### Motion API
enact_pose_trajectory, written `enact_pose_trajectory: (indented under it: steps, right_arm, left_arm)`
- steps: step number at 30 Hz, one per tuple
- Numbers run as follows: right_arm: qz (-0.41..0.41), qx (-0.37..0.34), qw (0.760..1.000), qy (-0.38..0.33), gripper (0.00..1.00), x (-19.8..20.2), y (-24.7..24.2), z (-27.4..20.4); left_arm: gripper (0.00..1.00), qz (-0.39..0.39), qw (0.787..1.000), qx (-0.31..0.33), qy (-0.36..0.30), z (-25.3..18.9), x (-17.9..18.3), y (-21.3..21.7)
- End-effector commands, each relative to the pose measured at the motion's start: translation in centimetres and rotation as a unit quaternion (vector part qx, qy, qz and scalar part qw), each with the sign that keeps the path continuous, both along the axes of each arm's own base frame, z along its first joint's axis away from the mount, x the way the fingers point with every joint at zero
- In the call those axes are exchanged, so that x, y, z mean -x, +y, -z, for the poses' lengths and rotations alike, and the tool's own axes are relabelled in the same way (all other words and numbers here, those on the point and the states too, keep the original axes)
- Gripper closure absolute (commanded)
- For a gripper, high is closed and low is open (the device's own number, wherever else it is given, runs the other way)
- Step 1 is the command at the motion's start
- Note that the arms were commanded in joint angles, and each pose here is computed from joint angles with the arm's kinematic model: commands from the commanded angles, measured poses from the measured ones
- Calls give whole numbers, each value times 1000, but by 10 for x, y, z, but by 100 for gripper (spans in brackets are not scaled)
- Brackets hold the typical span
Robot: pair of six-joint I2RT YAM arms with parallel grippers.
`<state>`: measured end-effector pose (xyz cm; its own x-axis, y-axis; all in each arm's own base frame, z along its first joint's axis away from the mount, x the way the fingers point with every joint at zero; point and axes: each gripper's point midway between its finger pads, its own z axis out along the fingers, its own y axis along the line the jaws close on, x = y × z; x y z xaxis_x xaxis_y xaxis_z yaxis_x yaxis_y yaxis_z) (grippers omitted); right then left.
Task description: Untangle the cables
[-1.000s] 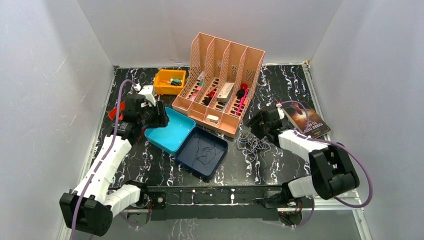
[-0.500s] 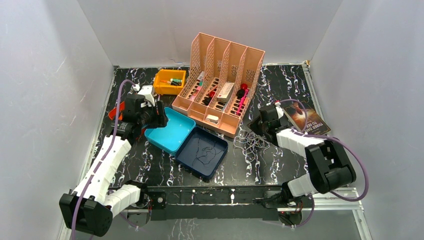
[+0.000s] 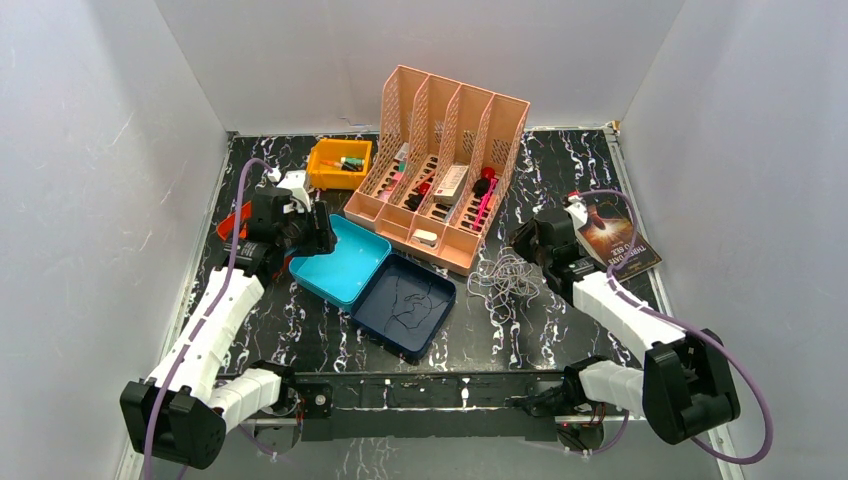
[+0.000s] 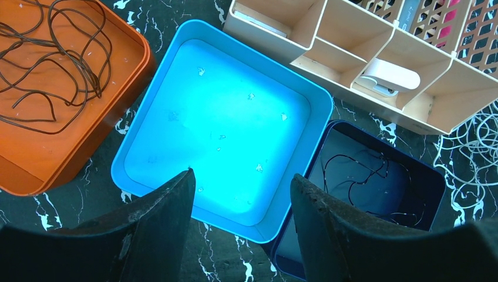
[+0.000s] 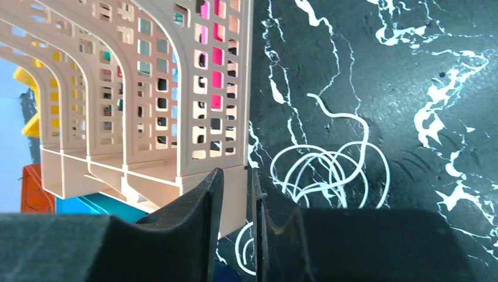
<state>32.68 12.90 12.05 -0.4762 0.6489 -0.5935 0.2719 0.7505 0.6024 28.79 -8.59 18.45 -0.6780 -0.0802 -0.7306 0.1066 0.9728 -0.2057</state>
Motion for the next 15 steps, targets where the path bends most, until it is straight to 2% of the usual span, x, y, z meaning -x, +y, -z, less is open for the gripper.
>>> enact_pose_trajectory:
  steps: [1, 7, 15]
  right_arm:
    - [16, -11, 1000, 15, 64, 0, -1, 2]
    - [18, -70, 996, 54, 58, -1, 17, 19]
    - [49, -53, 996, 54, 51, -19, 11, 40]
  left_arm:
    - [41, 6, 1000, 9, -16, -16, -2, -4]
    - [41, 1, 1000, 12, -18, -16, 0, -3]
    - [41, 1, 1000, 17, -19, -19, -1, -5]
